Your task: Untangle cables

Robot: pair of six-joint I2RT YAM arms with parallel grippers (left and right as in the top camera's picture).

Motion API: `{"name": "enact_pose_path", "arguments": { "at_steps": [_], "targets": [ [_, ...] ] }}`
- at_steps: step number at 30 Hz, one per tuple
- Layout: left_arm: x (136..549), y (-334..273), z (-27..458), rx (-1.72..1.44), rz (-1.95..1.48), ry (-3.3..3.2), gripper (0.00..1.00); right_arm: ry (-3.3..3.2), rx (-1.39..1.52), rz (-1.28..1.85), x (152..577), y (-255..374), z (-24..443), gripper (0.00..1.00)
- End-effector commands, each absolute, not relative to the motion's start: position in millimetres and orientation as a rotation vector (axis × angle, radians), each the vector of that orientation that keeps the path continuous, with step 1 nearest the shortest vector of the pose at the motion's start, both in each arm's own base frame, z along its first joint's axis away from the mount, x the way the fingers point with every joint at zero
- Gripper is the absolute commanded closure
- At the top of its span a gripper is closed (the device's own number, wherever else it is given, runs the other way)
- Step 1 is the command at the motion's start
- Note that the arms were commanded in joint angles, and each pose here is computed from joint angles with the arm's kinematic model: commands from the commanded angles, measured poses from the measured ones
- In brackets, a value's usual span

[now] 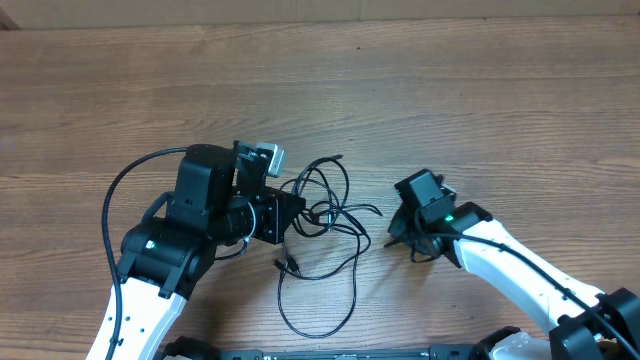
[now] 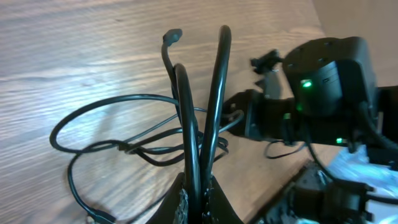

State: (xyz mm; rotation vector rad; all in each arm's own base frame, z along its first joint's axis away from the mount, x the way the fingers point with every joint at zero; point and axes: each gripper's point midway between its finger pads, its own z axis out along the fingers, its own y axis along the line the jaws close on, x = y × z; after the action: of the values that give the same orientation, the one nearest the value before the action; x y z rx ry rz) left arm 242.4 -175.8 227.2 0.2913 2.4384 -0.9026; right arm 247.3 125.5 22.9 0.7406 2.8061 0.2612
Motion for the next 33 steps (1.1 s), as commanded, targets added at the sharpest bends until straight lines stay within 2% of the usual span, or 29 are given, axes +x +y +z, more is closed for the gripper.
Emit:
{"name": "enact_pose_path", "arguments": {
  "at_steps": [1,6,10,18,22,33],
  "targets": [
    [251,-160,235,0.269,-0.758,2.396,0.96,2.772,0.764,0.192,254,107,22,0.68],
    [262,-135,222,0.0,-0.623,2.457,0.96,2.819,0.525,0.242,259,114,29,0.51],
    [265,-133,223,-0.059,-0.623,2.452,0.96,2.802,0.359,0.382,266,134,54,0.41],
    [264,-132,221,-0.062,-0.617,2.46,0.96,2.569,-0.275,0.904,252,199,145,0.33],
    [261,-141,225,-0.029,-0.686,2.456,0.96,2.43,-0.471,1.053,242,218,172,0.34],
    [251,-165,236,0.059,-0.876,2.439,0.96,2.325,-0.632,1.162,241,246,178,0.45]
  ]
}}
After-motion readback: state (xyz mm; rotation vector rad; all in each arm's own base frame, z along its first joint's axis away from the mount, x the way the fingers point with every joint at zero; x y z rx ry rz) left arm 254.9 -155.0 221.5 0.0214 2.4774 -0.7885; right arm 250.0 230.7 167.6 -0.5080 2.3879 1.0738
